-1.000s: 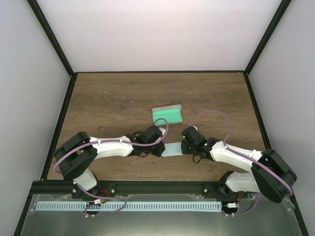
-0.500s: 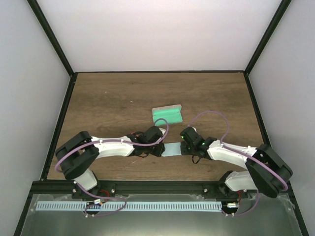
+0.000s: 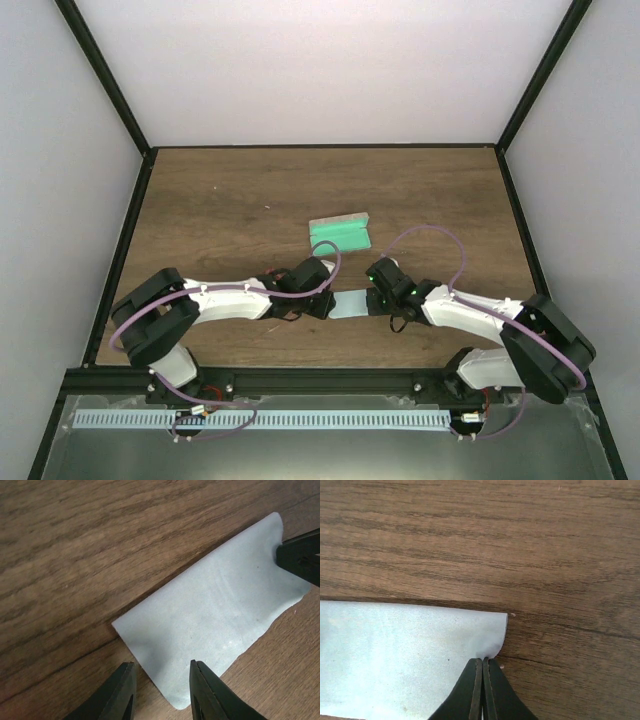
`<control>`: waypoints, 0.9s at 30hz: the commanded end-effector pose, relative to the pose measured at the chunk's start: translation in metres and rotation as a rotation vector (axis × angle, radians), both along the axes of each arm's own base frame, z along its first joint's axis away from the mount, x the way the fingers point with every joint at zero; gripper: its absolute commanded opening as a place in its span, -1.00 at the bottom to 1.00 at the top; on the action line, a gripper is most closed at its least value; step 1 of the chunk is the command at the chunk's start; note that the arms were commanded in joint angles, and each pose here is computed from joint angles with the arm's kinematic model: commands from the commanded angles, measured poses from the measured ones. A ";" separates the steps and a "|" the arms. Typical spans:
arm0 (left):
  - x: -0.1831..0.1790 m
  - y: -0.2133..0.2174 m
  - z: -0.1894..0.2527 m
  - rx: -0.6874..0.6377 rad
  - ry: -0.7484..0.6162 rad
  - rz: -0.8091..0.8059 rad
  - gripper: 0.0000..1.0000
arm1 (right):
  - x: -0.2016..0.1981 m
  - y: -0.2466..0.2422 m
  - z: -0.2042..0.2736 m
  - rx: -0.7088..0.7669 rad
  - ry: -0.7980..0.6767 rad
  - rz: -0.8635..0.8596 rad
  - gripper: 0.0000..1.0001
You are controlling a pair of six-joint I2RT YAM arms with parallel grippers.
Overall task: Organize the sunglasses
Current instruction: Pick up the glasses cleaning cloth from the center of the board.
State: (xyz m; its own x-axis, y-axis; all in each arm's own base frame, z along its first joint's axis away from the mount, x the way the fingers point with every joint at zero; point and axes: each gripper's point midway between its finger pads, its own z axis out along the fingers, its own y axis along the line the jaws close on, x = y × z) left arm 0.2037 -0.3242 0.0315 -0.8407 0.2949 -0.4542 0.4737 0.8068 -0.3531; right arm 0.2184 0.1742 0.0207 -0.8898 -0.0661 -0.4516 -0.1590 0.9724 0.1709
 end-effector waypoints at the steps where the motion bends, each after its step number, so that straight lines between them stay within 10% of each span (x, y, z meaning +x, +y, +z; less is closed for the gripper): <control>1: -0.001 0.006 0.004 -0.011 -0.008 0.074 -0.32 | 0.005 0.005 0.014 0.022 -0.041 0.002 -0.99; 27: -0.015 -0.005 -0.029 0.020 0.041 0.201 -0.49 | 0.001 0.011 0.017 0.064 -0.048 0.044 -0.98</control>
State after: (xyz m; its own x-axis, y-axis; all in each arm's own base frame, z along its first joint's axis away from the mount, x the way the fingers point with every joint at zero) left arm 0.1981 -0.3368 0.0201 -0.8815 0.1069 -0.4600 0.3055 0.8720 -0.3826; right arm 0.2195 0.1811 0.0327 -0.8746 -0.0682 -0.4799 -0.1901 0.9590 0.2102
